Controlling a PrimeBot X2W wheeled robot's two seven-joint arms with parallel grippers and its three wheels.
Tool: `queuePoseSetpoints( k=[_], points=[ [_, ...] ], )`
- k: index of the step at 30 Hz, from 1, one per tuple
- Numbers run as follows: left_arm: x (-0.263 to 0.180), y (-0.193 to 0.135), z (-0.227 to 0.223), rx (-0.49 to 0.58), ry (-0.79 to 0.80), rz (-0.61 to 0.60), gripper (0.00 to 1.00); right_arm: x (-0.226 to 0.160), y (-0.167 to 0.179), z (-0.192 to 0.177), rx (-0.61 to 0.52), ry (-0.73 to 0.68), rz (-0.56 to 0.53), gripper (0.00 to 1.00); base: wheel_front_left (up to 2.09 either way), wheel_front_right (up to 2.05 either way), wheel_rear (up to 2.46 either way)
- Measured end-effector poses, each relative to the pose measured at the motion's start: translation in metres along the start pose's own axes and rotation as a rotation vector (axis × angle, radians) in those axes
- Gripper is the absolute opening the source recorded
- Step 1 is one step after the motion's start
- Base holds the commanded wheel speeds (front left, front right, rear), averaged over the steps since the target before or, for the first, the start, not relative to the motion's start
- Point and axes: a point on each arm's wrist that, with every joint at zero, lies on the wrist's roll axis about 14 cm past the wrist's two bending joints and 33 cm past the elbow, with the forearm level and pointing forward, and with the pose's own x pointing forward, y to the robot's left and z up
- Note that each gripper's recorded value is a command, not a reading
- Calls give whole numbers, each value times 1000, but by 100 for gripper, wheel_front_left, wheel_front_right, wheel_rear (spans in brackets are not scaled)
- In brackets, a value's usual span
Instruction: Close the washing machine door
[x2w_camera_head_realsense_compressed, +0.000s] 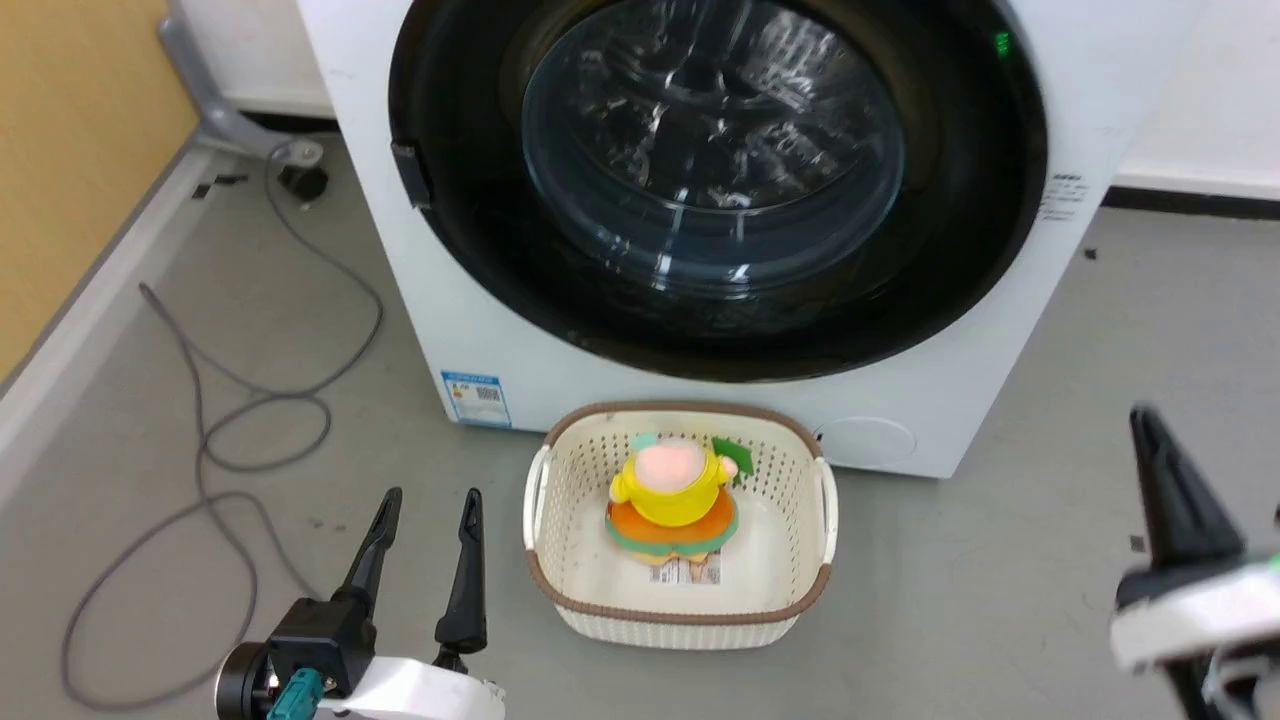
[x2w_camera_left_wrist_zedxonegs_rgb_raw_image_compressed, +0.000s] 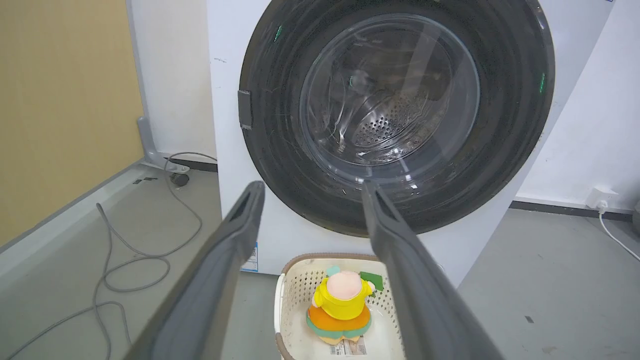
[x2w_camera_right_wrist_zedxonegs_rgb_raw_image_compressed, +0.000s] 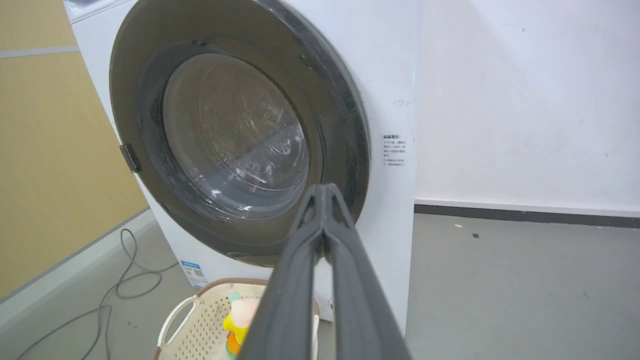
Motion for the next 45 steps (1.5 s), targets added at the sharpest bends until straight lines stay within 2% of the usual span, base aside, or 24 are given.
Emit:
queuePoseSetpoints(
  k=[2,6,7,8,9,27,28,45],
  points=[
    [-3,-3,-1,2,3,-12,100,-28,7,-2,1,-6,-39,0,0,0,0],
    [-9,-4,-5,12,17,-18,100,-47,14,-4,-40,2,-69,0,0,0,0],
    [-10,-4,-5,14,19,-19,100,-51,16,-5,-39,4,-76,29,0,0,0],
    [-12,-5,-6,17,21,-21,100,-54,18,-7,-39,7,-83,94,0,0,0],
    [-13,-5,-7,19,25,-22,100,-58,20,-8,-47,11,-86,100,0,0,0],
    [-21,-7,-8,41,31,-22,100,-66,28,-13,-42,17,-93,100,0,0,0],
    [-21,-8,-8,44,30,-23,0,-66,29,-13,-41,19,-91,0,0,0,0],
    [-20,-7,-10,48,50,-23,0,-66,30,-15,-48,37,-88,0,0,0,0]
  ],
)
